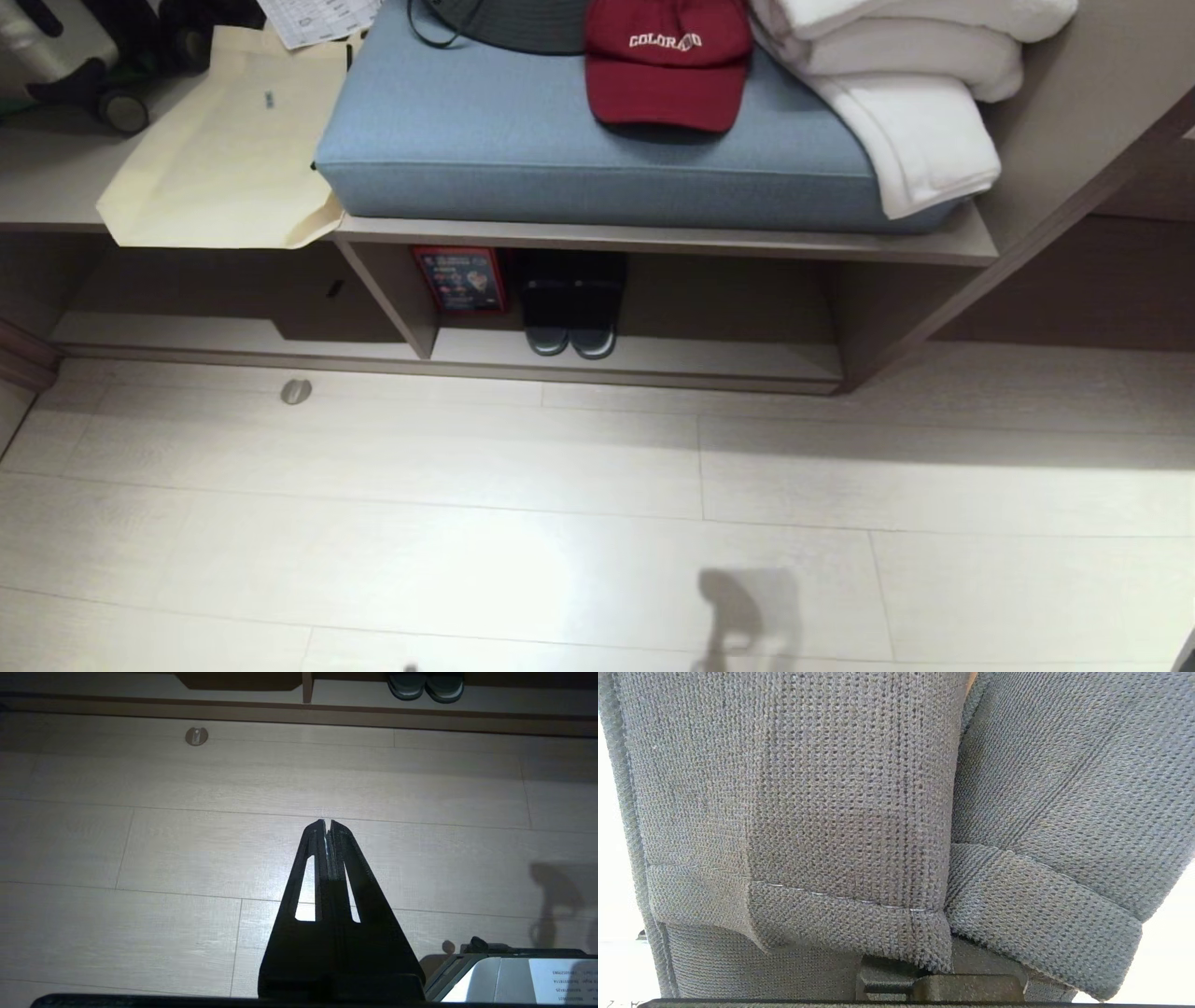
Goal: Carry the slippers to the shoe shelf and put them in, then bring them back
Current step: Place the slippers into the shoe cabinet
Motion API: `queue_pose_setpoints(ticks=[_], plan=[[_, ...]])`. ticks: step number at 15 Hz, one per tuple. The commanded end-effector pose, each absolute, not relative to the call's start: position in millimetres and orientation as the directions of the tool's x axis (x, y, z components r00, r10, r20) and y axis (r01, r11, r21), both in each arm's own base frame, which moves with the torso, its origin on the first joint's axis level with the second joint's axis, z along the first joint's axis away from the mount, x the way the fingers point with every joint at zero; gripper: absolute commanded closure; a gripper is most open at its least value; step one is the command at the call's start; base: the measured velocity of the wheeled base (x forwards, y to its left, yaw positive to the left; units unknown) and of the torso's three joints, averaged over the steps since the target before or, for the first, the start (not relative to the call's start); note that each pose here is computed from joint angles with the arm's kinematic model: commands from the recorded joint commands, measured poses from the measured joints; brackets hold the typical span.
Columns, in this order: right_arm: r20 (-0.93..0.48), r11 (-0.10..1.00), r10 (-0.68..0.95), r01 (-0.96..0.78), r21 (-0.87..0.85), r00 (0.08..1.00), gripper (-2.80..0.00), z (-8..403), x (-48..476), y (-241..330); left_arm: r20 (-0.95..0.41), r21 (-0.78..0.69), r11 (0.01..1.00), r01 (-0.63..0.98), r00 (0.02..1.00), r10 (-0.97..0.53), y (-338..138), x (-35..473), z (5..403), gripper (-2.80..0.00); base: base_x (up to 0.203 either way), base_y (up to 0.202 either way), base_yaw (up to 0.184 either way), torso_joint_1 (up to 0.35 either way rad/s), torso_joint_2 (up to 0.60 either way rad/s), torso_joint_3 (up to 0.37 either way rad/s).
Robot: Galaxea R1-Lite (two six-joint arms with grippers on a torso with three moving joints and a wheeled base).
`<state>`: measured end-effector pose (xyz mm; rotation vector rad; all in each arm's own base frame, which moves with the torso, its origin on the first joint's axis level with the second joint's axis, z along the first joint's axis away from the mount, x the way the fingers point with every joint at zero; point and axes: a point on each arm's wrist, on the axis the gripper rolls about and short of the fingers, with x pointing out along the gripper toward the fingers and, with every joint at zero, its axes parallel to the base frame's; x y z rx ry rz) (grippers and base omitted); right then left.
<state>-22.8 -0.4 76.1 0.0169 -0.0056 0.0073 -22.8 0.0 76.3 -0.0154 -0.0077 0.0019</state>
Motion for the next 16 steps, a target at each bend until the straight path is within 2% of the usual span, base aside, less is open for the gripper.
queue_pose_setpoints(ticks=[1, 16], plan=[[0.006, 1.0, 0.008, -0.008, 0.017, 1.0, 0.0, 76.1, -22.8, -0.5, 0.008, -0.015, 1.0, -0.001, 1.0, 0.002, 0.0, -22.8, 76.3, 0.0, 0.0, 0.0, 0.0, 0.002, 0.01, -0.191], [0.006, 1.0, 0.003, -0.003, 0.018, 1.0, 0.0, 76.1, -22.8, -0.6, 0.008, -0.015, 1.0, -0.003, 1.0, 0.003, 0.0, -22.8, 76.3, 0.0, 0.0, 0.0, 0.0, 0.004, 0.0, -0.194]])
